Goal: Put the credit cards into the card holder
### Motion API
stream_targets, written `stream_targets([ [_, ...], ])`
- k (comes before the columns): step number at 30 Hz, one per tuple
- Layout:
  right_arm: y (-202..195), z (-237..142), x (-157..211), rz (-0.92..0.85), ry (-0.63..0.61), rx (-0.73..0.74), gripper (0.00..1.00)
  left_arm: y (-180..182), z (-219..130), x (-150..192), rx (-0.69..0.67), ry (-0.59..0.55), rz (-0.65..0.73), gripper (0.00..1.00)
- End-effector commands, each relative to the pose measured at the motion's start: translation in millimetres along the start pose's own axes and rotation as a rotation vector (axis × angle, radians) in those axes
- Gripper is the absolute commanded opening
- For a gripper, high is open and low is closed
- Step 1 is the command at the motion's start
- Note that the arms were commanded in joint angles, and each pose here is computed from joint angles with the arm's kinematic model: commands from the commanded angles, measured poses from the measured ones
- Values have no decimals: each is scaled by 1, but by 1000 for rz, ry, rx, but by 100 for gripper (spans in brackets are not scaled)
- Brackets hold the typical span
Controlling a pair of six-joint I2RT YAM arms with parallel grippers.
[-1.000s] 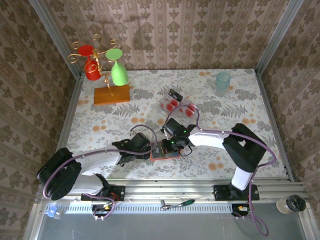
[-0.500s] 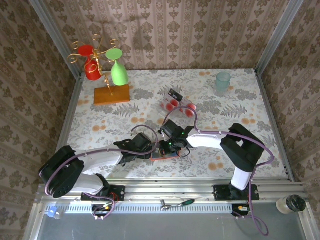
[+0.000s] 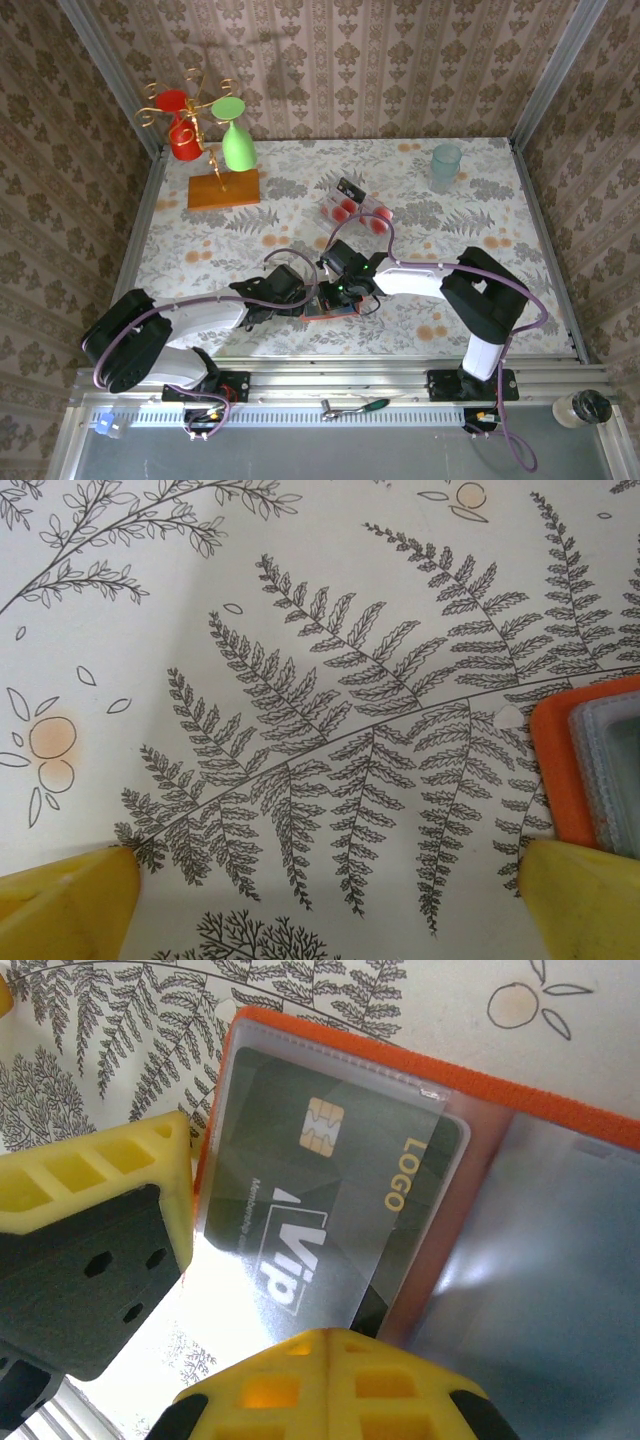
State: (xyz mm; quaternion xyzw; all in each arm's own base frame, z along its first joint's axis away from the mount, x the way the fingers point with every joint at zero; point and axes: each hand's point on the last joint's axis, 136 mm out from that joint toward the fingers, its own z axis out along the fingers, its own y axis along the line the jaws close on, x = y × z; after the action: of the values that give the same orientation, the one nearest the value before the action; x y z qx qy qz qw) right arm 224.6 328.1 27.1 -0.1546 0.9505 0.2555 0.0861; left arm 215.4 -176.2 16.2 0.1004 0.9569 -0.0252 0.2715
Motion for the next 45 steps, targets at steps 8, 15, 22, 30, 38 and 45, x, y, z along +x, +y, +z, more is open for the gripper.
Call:
stream_targets([
  [8, -12, -19, 1, -31, -37, 76, 4, 8, 7, 12, -37, 47, 34, 100],
  [15, -18, -8, 7, -24, -6, 83, 4, 8, 6, 11, -37, 44, 33, 100],
  [22, -11, 4, 9, -17, 25, 45, 3, 7, 6, 10, -32, 41, 33, 100],
  [30, -3, 0, 4, -33, 18, 32, 3, 7, 5, 7, -30, 34, 30, 100],
  [38, -19, -39, -14, -2, -77, 47, 5, 33, -27, -19, -47, -42, -31, 100],
  [45, -48, -61, -24, 56, -121, 62, 8, 24, -50, -39, 47, -103, -80, 100],
])
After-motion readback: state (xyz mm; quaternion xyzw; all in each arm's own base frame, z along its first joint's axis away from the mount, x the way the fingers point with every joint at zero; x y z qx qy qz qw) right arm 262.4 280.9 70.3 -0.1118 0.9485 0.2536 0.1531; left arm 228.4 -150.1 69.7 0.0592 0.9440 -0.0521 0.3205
